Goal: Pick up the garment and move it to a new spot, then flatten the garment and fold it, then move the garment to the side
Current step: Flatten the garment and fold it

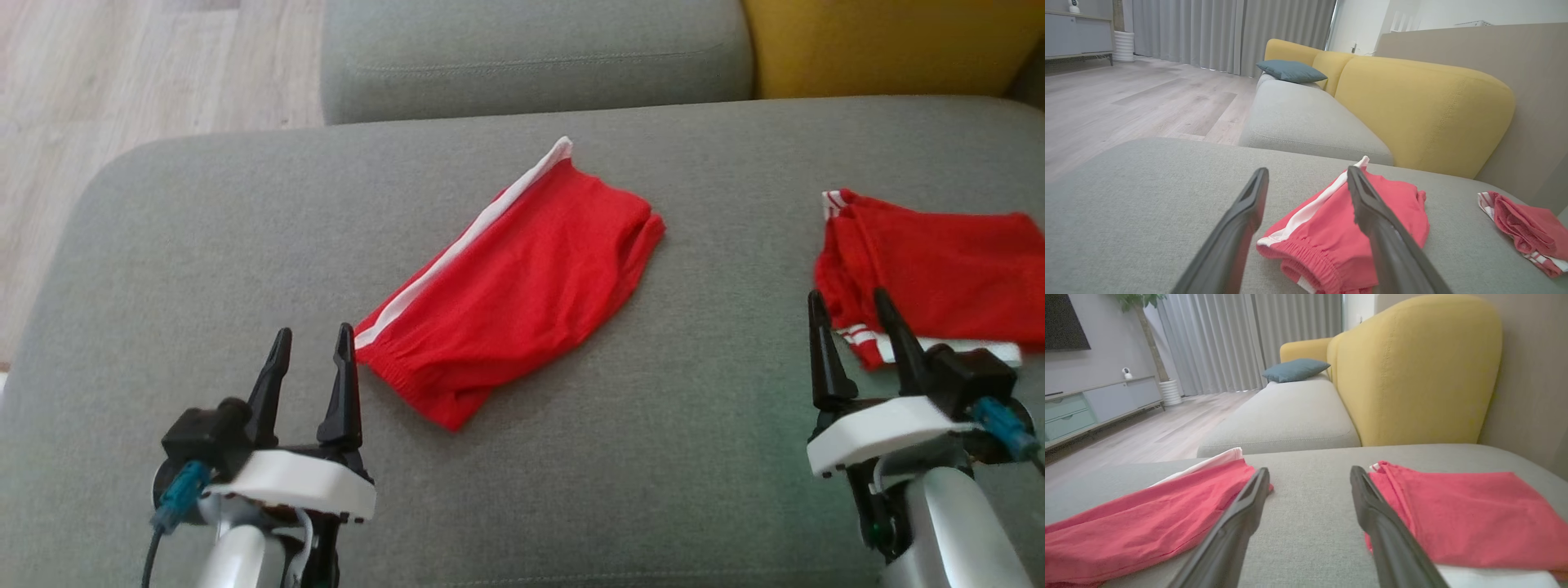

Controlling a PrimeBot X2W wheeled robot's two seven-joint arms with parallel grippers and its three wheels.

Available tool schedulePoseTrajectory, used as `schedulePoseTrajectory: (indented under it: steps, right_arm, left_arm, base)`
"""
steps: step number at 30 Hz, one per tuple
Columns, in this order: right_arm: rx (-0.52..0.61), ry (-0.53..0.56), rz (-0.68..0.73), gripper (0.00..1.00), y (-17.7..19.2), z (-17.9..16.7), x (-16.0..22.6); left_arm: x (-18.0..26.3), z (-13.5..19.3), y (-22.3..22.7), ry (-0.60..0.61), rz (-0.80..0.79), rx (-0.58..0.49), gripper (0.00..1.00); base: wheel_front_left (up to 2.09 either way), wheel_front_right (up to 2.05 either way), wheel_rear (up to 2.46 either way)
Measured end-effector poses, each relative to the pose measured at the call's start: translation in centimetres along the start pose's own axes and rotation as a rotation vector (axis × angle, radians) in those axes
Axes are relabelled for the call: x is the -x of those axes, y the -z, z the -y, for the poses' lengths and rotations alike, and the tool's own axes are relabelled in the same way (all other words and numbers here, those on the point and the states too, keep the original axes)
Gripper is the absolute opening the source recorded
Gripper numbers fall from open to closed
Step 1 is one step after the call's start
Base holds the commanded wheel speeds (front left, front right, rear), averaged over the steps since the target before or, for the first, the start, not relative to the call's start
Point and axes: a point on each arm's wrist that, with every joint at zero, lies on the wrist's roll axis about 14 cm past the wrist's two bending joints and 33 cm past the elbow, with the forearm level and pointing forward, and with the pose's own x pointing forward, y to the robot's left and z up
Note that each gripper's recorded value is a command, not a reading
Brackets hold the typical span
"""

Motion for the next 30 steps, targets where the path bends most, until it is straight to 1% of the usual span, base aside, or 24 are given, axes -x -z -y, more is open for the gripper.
schedulePoseTrajectory:
  steps: [2, 4, 5, 10, 15, 17, 20, 25, 30]
  right_arm:
    - [-0.024, -0.007, -0.029, 1.00, 0.5, -0.3, -0.3]
    - [-0.073, -0.011, -0.061, 1.00, 1.3, -0.7, -0.6]
    - [-0.138, -0.019, -0.104, 1.00, 2.3, -1.2, -1.0]
    - [-0.364, -0.046, -0.216, 1.00, 4.3, -3.2, -2.7]
    - [-0.555, -0.089, -0.311, 1.00, 5.5, -5.5, -5.6]
    - [-0.639, -0.101, -0.370, 1.00, 6.5, -6.4, -6.4]
    - [-0.725, -0.107, -0.443, 1.00, 8.2, -7.7, -7.6]
    - [-0.823, -0.110, -0.539, 1.00, 10.4, -9.6, -9.9]
    - [-0.858, -0.104, -0.585, 1.00, 11.6, -10.8, -12.4]
  left_arm:
    - [0.1, -0.4, 0.2, -0.011, -0.006, 0.001, 1.00]
    - [0.1, -0.6, 0.5, -0.017, -0.015, 0.002, 1.00]
    - [0.2, -0.6, 0.8, -0.018, -0.025, 0.005, 1.00]
    - [0.0, -1.5, 0.9, -0.049, -0.029, 0.000, 1.00]
    - [0.4, -3.2, 1.4, -0.102, -0.046, -0.003, 1.00]
    - [0.7, -3.6, 1.7, -0.117, -0.060, -0.010, 1.00]
    - [1.1, -4.3, 2.2, -0.142, -0.078, -0.015, 1.00]
    - [0.9, -4.9, 2.4, -0.163, -0.088, -0.034, 1.00]
    - [1.1, -5.3, 2.8, -0.182, -0.108, -0.052, 1.00]
  base:
    - [0.00, 0.00, 0.00]
    - [0.00, 0.00, 0.00]
    - [0.00, 0.00, 0.00]
    - [0.00, 0.00, 0.00]
    - [0.00, 0.00, 0.00]
    - [0.00, 0.00, 0.00]
    - [0.00, 0.00, 0.00]
    - [0.00, 0.00, 0.00]
    - [0.00, 0.00, 0.00]
